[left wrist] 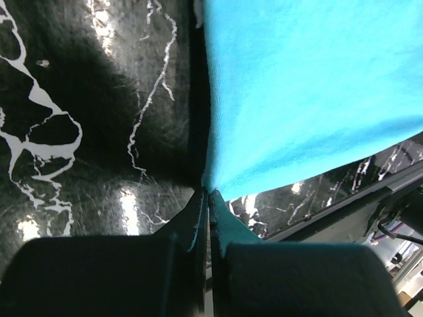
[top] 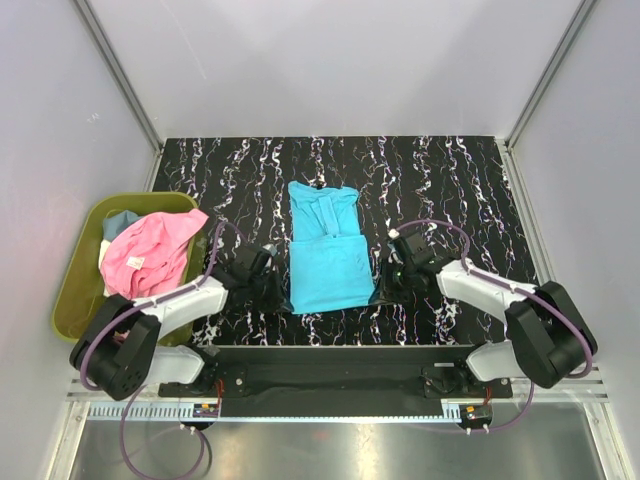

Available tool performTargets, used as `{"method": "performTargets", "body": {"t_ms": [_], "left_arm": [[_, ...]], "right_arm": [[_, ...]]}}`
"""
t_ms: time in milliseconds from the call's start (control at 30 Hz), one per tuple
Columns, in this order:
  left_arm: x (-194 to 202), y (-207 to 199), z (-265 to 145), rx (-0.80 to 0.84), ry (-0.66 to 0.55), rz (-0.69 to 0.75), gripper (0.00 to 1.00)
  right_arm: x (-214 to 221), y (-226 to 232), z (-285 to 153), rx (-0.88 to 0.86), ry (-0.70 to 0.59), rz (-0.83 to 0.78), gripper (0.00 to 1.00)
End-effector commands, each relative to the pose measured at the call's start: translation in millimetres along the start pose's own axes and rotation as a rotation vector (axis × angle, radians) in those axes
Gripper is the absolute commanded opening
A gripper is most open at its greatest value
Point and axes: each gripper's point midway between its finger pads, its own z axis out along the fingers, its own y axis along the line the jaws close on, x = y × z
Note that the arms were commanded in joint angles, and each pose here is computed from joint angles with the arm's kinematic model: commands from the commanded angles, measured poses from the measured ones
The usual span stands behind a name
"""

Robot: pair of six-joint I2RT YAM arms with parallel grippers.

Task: Fold and stack the t-shirts
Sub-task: Fold the tshirt

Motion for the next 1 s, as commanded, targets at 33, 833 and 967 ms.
{"method": "performTargets", "body": {"t_ms": [33,833,967], "left_arm": [[-19,-21,-19,0.017,-0.056,0.014,0.0],[-146,-69,-80,-0.014,-0.293,0.066,0.0],[-192,-79,-84,0.025,-0.33,0.092,0.0]], "right_arm": [[-16,10,-18,0.012,-0.062,-0.026,0.0],[-134,76,-57,0.036,-0.229,-0.188,0.0],[-179,81,-53,0.034,-0.251,-0.177,0.0]]}}
